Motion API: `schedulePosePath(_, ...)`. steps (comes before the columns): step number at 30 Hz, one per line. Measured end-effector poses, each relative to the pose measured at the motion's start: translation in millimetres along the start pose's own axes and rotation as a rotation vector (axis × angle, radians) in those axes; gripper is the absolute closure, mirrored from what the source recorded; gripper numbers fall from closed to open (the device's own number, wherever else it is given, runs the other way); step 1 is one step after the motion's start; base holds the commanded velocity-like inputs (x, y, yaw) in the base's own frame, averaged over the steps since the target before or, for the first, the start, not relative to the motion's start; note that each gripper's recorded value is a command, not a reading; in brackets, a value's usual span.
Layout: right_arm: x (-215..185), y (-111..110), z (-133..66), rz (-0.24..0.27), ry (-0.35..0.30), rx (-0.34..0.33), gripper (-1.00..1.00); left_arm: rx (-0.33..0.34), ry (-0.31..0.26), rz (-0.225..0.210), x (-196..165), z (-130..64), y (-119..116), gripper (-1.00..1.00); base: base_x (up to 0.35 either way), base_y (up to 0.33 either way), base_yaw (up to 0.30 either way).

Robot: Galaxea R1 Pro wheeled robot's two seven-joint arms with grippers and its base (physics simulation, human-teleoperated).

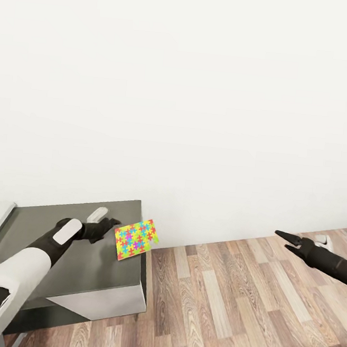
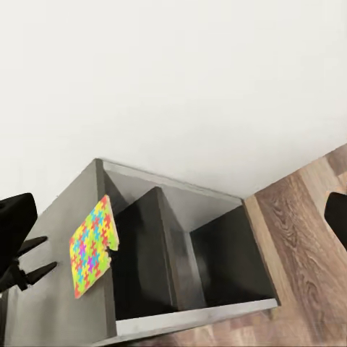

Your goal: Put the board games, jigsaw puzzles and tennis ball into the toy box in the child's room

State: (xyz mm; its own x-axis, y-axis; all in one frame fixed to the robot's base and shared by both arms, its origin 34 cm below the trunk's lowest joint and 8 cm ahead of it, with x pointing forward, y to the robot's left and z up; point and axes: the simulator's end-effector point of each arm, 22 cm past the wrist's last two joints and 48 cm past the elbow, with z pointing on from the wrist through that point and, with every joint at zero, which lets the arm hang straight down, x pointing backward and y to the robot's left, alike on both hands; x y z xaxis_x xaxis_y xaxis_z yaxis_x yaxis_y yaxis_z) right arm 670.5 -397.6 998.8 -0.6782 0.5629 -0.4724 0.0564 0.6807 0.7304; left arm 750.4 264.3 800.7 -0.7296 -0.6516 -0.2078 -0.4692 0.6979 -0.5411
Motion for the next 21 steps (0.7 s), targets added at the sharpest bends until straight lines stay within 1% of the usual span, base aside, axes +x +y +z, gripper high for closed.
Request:
schedulePosePath(2, 12, -5, 26.2, 0.069, 0.04, -0.017, -1.0, 0.034, -0.032, 0.021, -7, -8.4, -5, -1.0, 0.0, 0.0, 0.0)
schedulePosePath(4, 26, -9, 51.3, 0.138, 0.083, -0.03, -1.0, 0.068, -0.07, 0.051, -15, -20.0, -13, -1.0, 0.0, 0.0, 0.0)
schedulePosePath(5, 26, -9, 51.6, 0.139, 0.084, -0.031, -1.0, 0.068, -0.071, 0.052, -15, -20.3, -13, -1.0, 0.0, 0.0, 0.0)
schedulePosePath(7, 39, -13, 71.3, 0.192, 0.125, -0.032, -1.0, 0.098, -0.112, 0.078, -25, -33.8, -21, -1.0, 0.0, 0.0, 0.0)
schedulePosePath(9, 50, -13, 87.5, 0.228, 0.162, -0.034, -1.0, 0.122, -0.153, 0.097, -32, -48.3, -29, -1.0, 0.0, 0.0, 0.0)
schedulePosePath(10, 50, -13, 87.7, 0.229, 0.163, -0.034, -1.0, 0.122, -0.153, 0.097, -33, -48.5, -29, -1.0, 0.0, 0.0, 0.0)
schedulePosePath(13, 69, -8, 109.7, 0.262, 0.22, -0.04, -1.0, 0.145, -0.212, 0.125, -41, -70.8, -40, -1.0, 0.0, 0.0, 0.0)
schedulePosePath(14, 69, -7, 110.0, 0.263, 0.221, -0.04, -1.0, 0.145, -0.213, 0.126, -41, -71.0, -40, -1.0, 0.0, 0.0, 0.0)
schedulePosePath(18, 105, 3, 135.2, 0.29, 0.3, -0.045, -1.0, 0.188, -0.28, 0.179, -46, -103.2, -67, -1.0, 0.0, 0.0, 0.0)
schedulePosePath(19, 105, 4, 135.5, 0.29, 0.3, -0.045, -1.0, 0.187, -0.281, 0.18, -46, -103.4, -67, -1.0, 0.0, 0.0, 0.0)
schedulePosePath(21, 112, 8, 149.0, 0.276, 0.283, -0.047, -1.0, 0.223, -0.29, 0.209, -41, -118.6, -86, -1.0, 0.0, 0.0, 0.0)
